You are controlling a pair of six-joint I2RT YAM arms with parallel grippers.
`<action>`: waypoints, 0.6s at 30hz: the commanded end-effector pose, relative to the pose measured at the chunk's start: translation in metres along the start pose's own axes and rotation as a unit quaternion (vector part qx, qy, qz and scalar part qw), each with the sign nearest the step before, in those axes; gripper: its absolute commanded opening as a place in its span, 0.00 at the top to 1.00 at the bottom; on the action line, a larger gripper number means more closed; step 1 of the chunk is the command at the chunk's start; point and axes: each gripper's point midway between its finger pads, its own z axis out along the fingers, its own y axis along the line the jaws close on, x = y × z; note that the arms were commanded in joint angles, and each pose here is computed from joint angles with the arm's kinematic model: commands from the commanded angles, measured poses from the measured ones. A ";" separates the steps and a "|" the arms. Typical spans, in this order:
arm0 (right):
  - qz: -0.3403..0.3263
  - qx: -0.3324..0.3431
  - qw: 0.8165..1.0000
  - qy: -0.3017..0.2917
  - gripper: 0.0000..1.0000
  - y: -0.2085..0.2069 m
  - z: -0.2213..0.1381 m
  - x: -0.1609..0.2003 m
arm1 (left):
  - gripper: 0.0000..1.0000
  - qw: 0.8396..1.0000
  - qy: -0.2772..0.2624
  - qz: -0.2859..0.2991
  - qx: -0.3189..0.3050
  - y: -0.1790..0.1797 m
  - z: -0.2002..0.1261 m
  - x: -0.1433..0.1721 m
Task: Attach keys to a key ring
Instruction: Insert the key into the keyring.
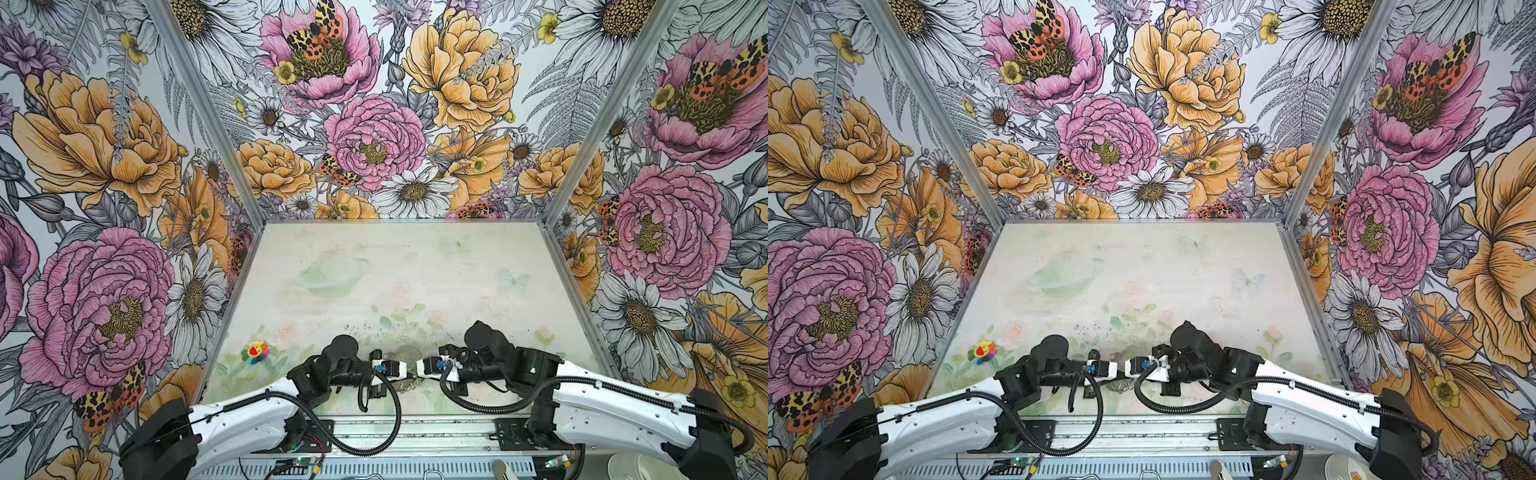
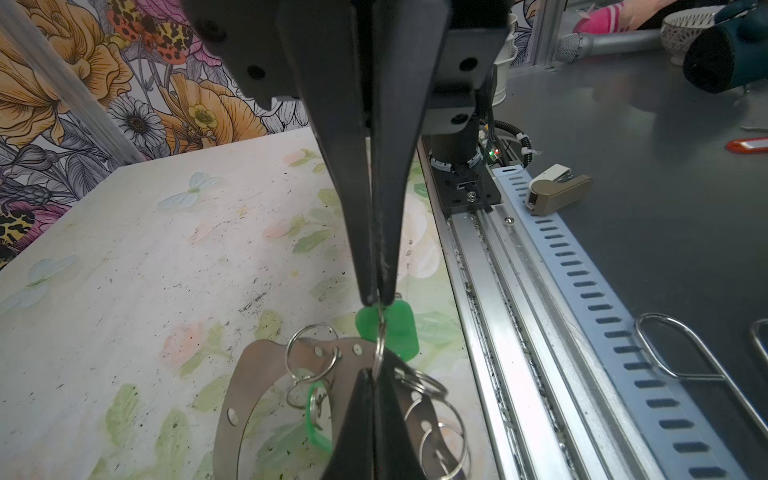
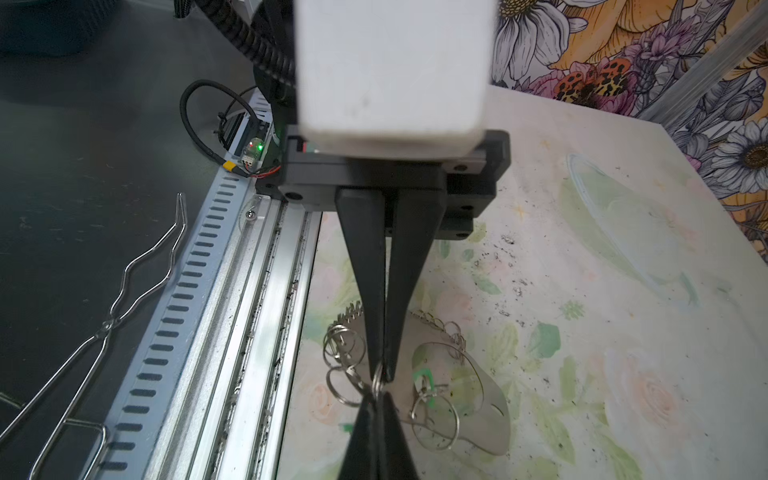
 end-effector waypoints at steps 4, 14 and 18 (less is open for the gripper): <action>-0.007 0.004 1.000 -0.009 1.00 -0.004 0.002 -0.009 | 1.00 0.999 -0.037 0.011 0.002 0.004 -0.002 -0.023; -0.005 0.021 1.000 -0.011 1.00 -0.009 -0.002 -0.011 | 1.00 0.999 -0.035 0.009 0.004 0.003 -0.001 -0.022; 0.003 0.014 1.000 -0.014 1.00 -0.008 -0.001 -0.014 | 1.00 0.999 -0.032 0.013 0.016 -0.001 0.001 -0.020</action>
